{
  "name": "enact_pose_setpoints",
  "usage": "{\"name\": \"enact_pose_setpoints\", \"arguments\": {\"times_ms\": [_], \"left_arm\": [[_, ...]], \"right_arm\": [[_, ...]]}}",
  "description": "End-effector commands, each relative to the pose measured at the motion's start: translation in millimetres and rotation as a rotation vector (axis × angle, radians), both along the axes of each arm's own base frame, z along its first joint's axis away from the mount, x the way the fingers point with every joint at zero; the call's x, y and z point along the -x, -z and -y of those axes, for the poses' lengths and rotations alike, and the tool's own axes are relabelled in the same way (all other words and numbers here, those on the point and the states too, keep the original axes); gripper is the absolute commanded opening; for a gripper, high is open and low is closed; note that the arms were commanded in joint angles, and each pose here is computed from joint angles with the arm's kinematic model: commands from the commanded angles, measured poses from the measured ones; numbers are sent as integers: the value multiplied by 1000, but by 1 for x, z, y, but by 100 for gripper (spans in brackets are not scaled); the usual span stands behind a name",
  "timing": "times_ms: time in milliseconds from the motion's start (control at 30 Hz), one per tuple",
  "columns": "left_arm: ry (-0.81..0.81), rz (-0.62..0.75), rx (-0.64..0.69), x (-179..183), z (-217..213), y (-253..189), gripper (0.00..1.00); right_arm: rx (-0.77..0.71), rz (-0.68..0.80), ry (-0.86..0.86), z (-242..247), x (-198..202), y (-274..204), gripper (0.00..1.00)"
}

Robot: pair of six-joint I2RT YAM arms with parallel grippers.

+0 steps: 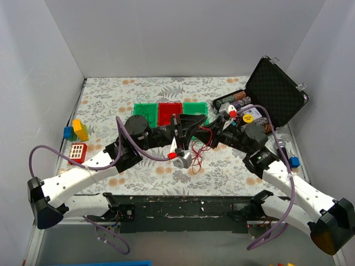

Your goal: Untangle the cables

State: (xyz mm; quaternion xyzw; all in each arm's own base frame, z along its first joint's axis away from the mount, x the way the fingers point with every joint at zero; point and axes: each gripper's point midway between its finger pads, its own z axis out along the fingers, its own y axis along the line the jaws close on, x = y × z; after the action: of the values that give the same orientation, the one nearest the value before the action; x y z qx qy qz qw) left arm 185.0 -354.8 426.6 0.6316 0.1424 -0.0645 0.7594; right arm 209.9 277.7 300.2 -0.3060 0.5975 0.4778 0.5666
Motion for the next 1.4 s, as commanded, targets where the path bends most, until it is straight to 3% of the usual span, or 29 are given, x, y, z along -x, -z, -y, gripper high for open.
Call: {"name": "enact_pose_setpoints", "arguments": {"times_ms": [0, 233, 500, 1000, 1200, 1367], "left_arm": [[43, 78, 123, 18, -5, -57, 0], [33, 150, 173, 22, -6, -78, 0], [-23, 275, 359, 23, -24, -133, 0], [-70, 547, 433, 43, -44, -182, 0], [-90, 627, 473, 49, -50, -208, 0], [-107, 626, 473, 47, -52, -215, 0]], "right_arm": [[3, -39, -4, -3, 1, 18, 21], [40, -92, 4, -3, 2, 48, 20], [78, -178, 15, 2, 8, 92, 19], [217, -266, 53, 13, 10, 159, 17], [274, -336, 70, 18, 13, 189, 25], [297, -356, 96, 21, 10, 198, 27]]}}
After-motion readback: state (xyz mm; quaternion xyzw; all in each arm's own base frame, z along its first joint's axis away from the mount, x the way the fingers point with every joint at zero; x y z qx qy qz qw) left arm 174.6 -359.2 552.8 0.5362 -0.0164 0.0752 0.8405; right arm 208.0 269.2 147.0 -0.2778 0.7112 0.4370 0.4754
